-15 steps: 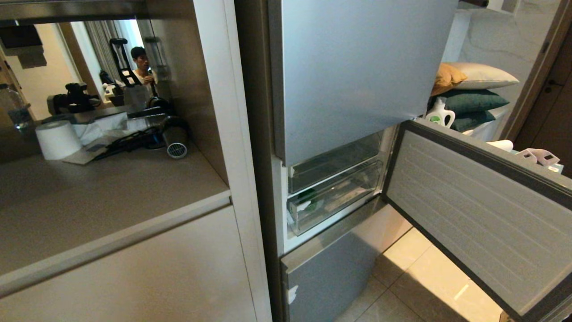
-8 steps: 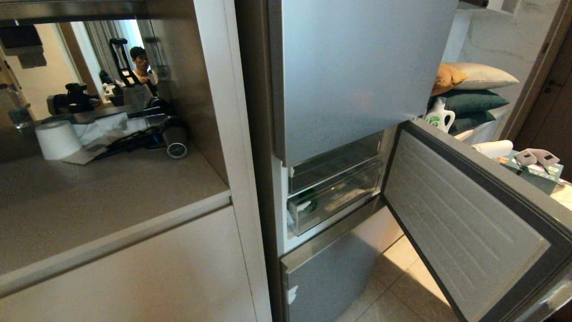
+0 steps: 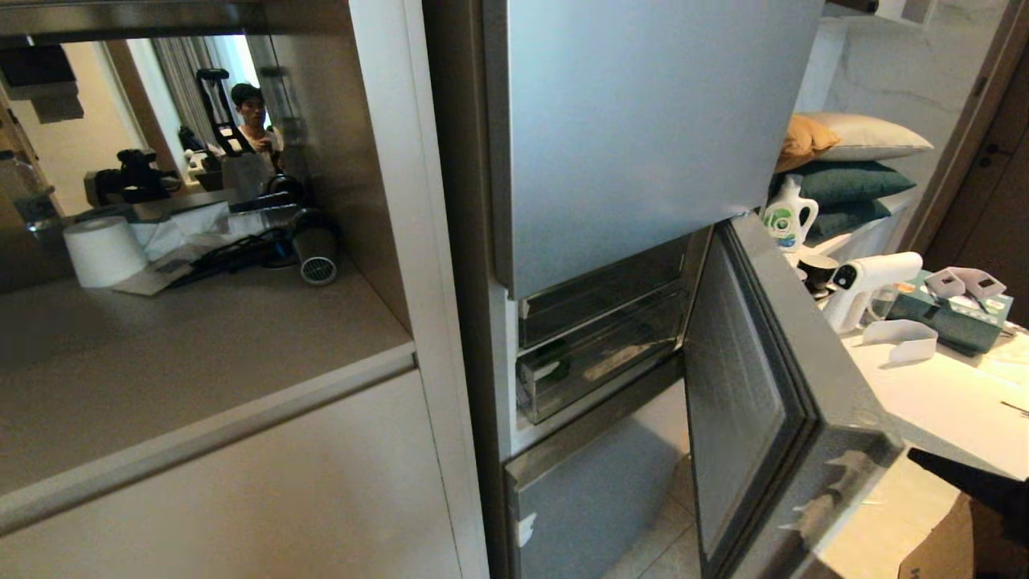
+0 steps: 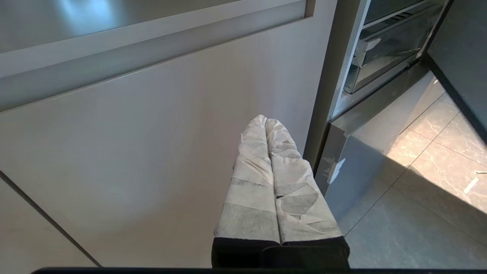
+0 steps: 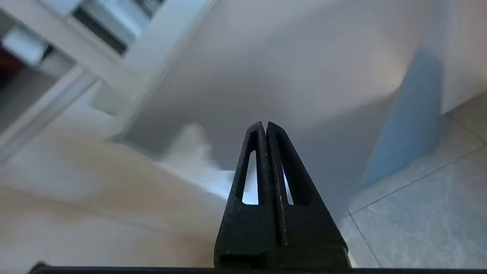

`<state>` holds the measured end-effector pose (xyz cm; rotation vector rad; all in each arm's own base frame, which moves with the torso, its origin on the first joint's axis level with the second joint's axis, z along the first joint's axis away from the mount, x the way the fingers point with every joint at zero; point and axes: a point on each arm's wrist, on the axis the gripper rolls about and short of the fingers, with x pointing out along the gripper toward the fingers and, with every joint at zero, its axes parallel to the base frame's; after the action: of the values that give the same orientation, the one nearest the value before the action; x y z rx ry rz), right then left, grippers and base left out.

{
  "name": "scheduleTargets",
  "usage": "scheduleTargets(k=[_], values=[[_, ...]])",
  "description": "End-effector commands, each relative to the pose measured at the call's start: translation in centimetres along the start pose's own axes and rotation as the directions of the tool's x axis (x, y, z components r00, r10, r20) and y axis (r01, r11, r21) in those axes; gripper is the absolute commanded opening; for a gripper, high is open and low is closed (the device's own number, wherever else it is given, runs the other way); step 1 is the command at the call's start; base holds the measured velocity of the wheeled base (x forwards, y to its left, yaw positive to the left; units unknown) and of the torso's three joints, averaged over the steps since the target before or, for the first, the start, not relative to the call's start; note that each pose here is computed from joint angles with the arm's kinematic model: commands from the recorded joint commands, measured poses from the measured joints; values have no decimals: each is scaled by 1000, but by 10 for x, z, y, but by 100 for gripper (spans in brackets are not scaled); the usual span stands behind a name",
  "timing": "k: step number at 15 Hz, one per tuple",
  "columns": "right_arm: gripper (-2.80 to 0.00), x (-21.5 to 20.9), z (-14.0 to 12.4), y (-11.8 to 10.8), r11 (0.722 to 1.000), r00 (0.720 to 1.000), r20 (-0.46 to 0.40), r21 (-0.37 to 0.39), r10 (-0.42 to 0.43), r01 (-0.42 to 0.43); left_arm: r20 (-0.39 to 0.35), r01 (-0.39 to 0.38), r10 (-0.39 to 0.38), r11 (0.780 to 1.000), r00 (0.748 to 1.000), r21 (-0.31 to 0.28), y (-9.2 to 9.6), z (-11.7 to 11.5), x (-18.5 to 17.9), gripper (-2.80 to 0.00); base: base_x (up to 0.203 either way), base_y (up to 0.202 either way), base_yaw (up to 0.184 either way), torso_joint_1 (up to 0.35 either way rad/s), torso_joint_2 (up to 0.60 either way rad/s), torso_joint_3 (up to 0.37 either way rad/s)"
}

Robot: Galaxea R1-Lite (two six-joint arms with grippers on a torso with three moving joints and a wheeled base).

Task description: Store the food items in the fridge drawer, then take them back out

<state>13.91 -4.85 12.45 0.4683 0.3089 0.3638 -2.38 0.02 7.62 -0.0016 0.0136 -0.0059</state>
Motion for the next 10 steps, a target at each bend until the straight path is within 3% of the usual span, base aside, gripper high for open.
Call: scheduleTargets(k=[1,7,10], values=[[-280,30,2,2,1000,997,-69,1,17,-17,-2,-1,1,1000,1000,0,0,0,0,-280,0,0,0,0,0,0],[-280,139,17,-5,999,987,-159,-37,7,-13,-2,0,0,1000,1000,0,0,0,0,-280,0,0,0,0,0,0],[-280,205,20,-11,997,988,-155,-74,6,-17,-2,-1,1,1000,1000,0,0,0,0,-280,0,0,0,0,0,0]])
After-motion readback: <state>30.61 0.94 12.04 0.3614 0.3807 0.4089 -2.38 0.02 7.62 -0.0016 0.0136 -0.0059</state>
